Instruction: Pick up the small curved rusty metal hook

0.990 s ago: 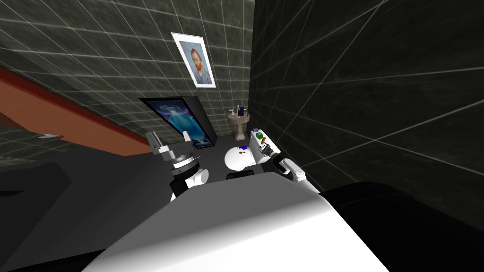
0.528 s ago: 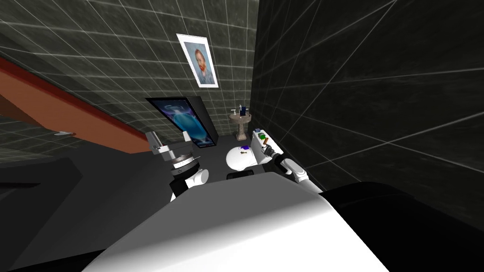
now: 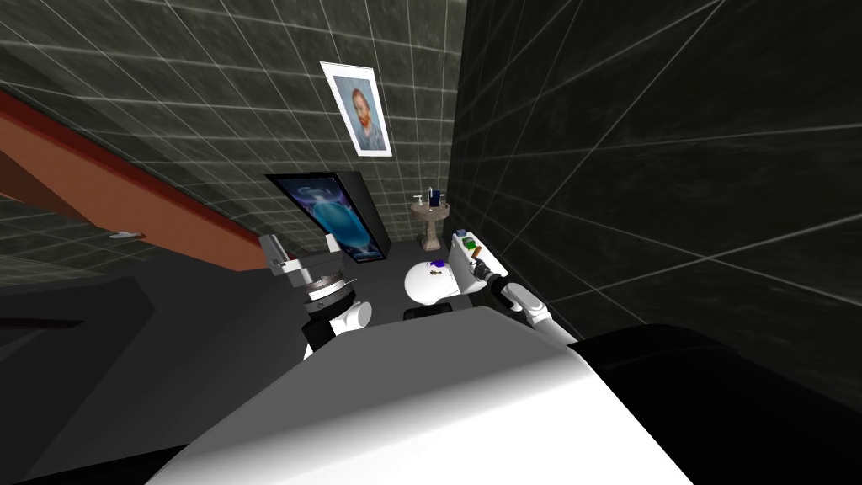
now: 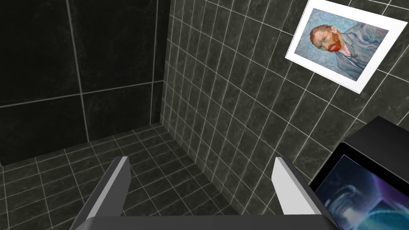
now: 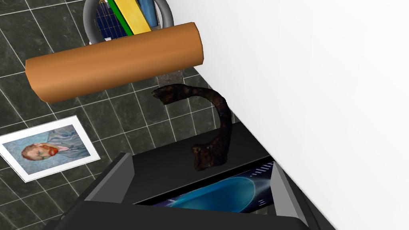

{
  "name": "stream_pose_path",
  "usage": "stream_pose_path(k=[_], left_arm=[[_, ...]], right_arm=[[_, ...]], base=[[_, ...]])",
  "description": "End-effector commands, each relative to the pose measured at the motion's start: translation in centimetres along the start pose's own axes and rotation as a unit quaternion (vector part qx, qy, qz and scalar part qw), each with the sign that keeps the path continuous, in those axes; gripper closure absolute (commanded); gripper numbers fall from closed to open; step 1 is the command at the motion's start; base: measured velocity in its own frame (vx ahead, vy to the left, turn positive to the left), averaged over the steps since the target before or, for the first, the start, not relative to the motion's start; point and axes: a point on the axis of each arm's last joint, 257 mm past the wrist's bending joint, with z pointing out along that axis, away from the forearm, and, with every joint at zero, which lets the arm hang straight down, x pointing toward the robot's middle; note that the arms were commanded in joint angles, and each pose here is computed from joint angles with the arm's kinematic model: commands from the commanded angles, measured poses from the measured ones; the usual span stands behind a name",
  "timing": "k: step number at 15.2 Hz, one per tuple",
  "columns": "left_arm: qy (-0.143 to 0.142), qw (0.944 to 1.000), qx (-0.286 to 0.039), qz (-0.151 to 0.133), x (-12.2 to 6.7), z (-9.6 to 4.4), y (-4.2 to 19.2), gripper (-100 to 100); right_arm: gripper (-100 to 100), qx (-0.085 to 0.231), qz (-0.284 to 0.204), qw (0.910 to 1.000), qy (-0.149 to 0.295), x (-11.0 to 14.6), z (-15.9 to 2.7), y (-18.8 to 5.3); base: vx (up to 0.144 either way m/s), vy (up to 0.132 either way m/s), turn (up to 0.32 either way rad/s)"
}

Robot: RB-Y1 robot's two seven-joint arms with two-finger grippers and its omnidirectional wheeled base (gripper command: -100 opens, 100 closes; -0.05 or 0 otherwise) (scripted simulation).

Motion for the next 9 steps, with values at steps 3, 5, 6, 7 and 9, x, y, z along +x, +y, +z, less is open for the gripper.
stream_pose_path(k=[3,5,6,7,9], left_arm=[[0.0,1.0,0.0,0.0,0.0,0.0,0.0,0],[0.0,1.0,0.0,0.0,0.0,0.0,0.0,0],[0.0,1.0,0.0,0.0,0.0,0.0,0.0,0],[0.0,1.0,0.0,0.0,0.0,0.0,0.0,0],[0.0,1.0,0.0,0.0,0.0,0.0,0.0,0]], right_arm=[[-100,-0.002,-0.003,1.0,-0.003,0.06,-0.31,0.34],[-100,-0.002,-0.003,1.0,-0.005,0.11,-0.58,0.59],[-100,-0.002,-0.003,1.0,-0.005,0.11,-0.58,0.59],[-100,-0.003,-0.004,1.0,-0.007,0.14,-0.72,0.7],[-100,-0.003,-0.004,1.0,-0.008,0.16,-0.85,0.81]], base=[[0.057,0.013,-0.029],[0.037,0.018,-0.026],[-0.005,0.011,-0.031],[-0.001,0.01,-0.027],[-0.001,0.009,-0.025]])
